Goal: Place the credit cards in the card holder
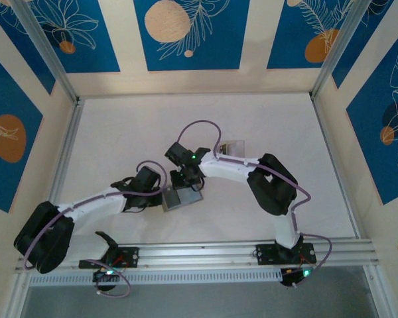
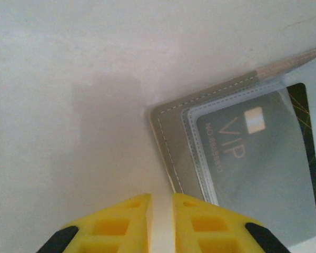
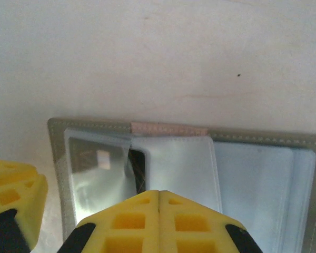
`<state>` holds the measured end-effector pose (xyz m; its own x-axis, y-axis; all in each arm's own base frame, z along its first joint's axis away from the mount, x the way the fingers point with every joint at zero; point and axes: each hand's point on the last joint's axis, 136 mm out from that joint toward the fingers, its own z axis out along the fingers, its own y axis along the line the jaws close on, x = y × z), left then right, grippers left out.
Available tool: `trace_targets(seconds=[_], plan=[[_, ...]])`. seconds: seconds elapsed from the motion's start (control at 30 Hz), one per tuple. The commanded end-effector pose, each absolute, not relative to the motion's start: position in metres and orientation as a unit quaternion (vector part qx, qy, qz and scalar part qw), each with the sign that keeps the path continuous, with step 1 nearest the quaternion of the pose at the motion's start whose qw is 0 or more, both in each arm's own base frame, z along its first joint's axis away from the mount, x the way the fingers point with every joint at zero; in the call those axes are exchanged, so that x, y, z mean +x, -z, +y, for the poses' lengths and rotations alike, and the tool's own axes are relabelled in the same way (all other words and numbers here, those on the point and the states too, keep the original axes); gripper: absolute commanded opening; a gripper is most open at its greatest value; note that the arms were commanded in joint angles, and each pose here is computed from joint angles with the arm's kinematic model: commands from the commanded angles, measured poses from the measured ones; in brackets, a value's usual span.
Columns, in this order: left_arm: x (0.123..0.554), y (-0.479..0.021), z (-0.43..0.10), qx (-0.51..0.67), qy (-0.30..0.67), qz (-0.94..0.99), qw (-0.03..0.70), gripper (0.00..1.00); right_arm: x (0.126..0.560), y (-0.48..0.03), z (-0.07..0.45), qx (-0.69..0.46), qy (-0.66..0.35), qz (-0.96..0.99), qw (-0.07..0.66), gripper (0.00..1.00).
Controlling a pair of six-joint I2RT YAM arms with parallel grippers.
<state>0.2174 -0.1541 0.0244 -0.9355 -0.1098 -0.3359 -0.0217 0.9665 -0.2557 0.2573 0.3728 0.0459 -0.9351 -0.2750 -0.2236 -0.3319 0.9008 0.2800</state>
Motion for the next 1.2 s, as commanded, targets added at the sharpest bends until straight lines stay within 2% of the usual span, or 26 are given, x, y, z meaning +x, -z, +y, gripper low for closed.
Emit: trace_targets(seconds=[0.0, 0.2, 0.63, 0.93, 1.17], plan=[[0.224, -0.024, -0.16, -0.023, 0.132, 0.975, 0.175, 0.17, 0.258, -0.038, 0.377, -0.165, -0.158, 0.971, 0.074, 0.02], [0.225, -0.014, -0.163, -0.021, 0.133, 0.977, 0.167, 0.17, 0.257, -0.027, 0.381, -0.166, -0.159, 0.971, 0.061, 0.01], [0.231, -0.002, -0.174, -0.011, 0.139, 0.978, 0.156, 0.16, 0.233, -0.048, 0.416, -0.189, -0.245, 0.95, 0.038, 0.01], [0.232, -0.001, -0.178, -0.008, 0.145, 0.977, 0.155, 0.16, 0.244, -0.044, 0.393, -0.179, -0.209, 0.96, 0.049, 0.05], [0.23, 0.004, -0.173, -0.012, 0.135, 0.979, 0.151, 0.16, 0.261, -0.068, 0.362, -0.177, -0.156, 0.967, 0.099, 0.09]])
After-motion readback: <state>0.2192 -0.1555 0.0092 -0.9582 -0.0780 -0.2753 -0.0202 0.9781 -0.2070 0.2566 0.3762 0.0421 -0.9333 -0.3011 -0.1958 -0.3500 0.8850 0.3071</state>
